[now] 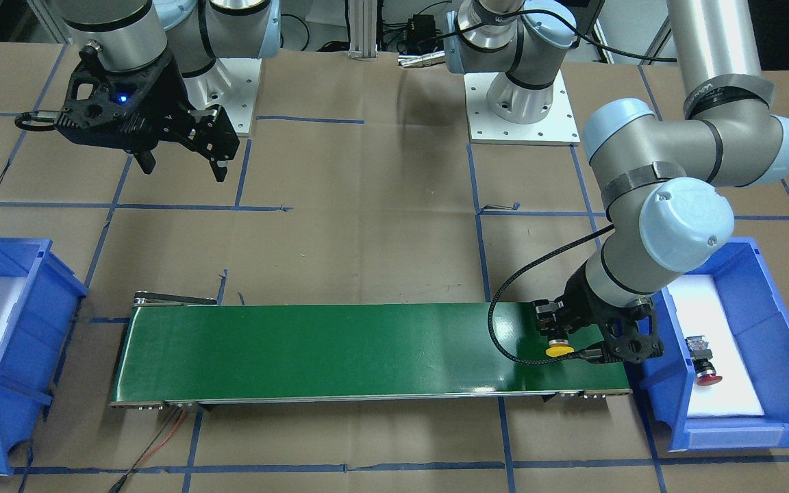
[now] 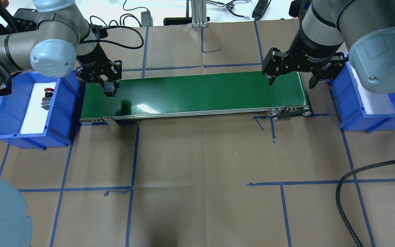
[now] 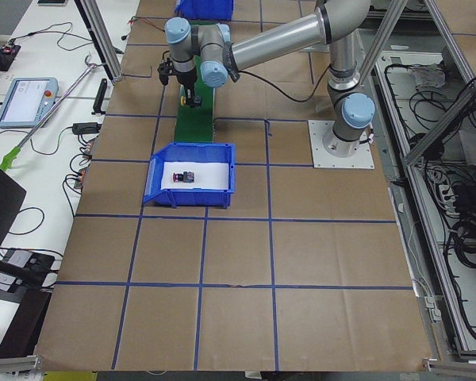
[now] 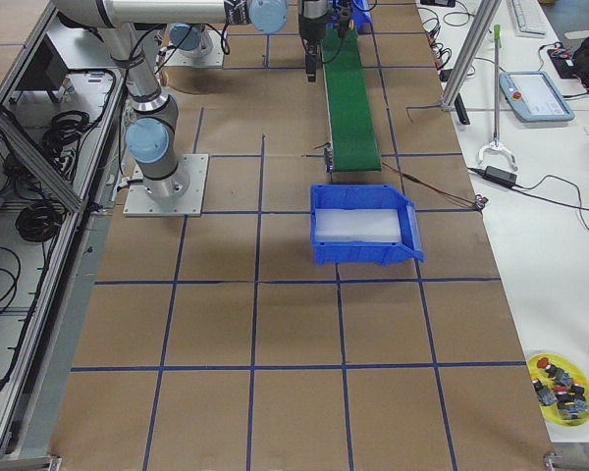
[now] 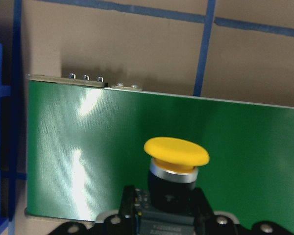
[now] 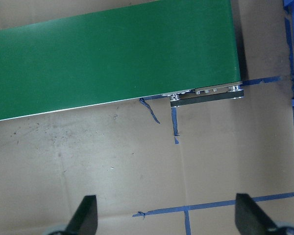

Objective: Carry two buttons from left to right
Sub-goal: 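Lower the yellow button onto the green belt and open the left gripper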

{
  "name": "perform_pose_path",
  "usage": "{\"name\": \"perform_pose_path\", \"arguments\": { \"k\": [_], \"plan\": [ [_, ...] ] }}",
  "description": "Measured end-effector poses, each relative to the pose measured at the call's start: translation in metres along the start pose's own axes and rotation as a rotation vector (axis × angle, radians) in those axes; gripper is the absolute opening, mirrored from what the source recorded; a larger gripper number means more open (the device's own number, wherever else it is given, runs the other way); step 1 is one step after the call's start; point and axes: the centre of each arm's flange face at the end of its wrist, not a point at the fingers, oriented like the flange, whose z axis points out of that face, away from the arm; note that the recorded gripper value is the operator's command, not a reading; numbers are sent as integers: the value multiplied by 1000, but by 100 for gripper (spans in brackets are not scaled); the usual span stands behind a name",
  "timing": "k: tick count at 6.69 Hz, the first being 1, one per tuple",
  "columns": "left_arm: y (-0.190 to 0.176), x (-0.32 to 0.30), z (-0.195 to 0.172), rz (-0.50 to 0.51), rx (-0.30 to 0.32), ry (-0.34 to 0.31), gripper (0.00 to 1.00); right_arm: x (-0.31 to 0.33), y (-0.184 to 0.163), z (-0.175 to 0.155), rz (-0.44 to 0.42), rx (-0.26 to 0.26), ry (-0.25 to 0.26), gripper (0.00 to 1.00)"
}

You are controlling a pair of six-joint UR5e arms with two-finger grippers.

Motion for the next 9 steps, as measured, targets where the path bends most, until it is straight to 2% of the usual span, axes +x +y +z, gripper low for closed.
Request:
{"name": "perform_pose_path", "arguments": {
  "k": [2, 3, 4, 6, 7, 8, 9],
  "plan": [
    [5, -16, 30, -10, 13, 1, 4, 0, 0, -1, 0, 1, 0, 100],
    [6, -18, 39, -17, 14, 1, 45, 0, 0, -1, 1, 2, 0, 100],
    [6, -18, 45, -22, 10, 1, 99, 0, -1, -1, 1, 3, 0, 100],
    [2, -19, 44, -37, 15, 3, 100, 0, -2, 0, 0, 1, 0, 100],
    [-2, -19, 30, -43, 37, 2, 100, 0, -2, 0, 0, 1, 0, 100],
    [-8, -18, 4, -46, 56, 2, 100, 0, -2, -1, -1, 3, -1, 100],
    [-12, -16, -34, -45, 50, 4, 100, 0, -2, -2, -1, 5, -1, 100]
  ]
}}
